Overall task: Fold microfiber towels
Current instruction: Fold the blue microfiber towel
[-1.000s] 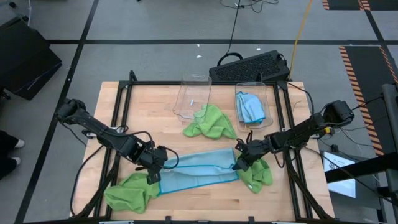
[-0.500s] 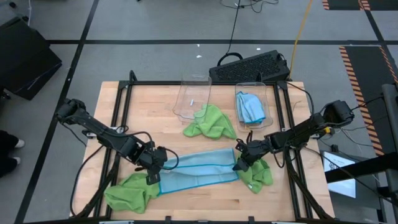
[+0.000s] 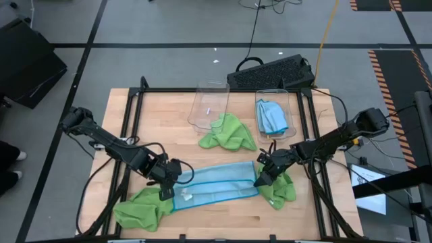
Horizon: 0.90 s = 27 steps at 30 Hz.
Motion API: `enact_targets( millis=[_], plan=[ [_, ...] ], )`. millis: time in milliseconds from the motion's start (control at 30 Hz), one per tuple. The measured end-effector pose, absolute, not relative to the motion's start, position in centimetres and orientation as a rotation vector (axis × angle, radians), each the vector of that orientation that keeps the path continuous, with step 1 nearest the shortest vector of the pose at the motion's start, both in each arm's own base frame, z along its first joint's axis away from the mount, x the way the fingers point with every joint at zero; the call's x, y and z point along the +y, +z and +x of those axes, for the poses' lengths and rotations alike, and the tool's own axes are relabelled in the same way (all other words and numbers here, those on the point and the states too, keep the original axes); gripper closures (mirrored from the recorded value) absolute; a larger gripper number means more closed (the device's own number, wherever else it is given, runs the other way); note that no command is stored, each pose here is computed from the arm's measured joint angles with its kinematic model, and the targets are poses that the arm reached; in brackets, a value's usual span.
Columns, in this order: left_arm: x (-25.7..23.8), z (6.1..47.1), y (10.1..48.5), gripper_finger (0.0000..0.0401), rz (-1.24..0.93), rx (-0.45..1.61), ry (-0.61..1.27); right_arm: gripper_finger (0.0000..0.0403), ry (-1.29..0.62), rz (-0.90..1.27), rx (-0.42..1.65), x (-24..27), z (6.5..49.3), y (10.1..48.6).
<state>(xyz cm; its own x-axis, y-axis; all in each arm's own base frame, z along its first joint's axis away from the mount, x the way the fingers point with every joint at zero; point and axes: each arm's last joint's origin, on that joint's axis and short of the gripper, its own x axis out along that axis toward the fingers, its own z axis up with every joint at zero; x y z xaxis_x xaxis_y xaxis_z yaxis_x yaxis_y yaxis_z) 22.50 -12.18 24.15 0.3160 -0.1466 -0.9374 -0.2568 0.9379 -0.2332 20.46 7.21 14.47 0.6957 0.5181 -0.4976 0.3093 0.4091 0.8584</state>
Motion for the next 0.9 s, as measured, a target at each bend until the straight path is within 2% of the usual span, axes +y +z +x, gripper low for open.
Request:
enact_targets(
  millis=[167, 400, 733, 900],
  plan=[
    [-12.5, 22.9, 24.3, 0.0366, -0.392, 1.222, 0.023, 0.0280, 0.156, 1.172, 0.839, 7.2, 20.5, 14.5],
    [-12.5, 22.9, 24.3, 0.0365, -0.448, 1.234, 0.047, 0.0280, 0.185, 1.164, 0.857, 7.3, 20.4, 14.5],
    [-12.4, 22.9, 24.3, 0.0365, -0.460, 1.215, 0.091, 0.0280, 0.368, 1.220, 0.938, 7.7, 20.3, 15.1],
    [-12.3, 23.1, 24.4, 0.0366, -0.457, 1.162, 0.166, 0.0283, 0.268, 1.346, 0.850, 6.7, 20.5, 16.1]
  ],
)
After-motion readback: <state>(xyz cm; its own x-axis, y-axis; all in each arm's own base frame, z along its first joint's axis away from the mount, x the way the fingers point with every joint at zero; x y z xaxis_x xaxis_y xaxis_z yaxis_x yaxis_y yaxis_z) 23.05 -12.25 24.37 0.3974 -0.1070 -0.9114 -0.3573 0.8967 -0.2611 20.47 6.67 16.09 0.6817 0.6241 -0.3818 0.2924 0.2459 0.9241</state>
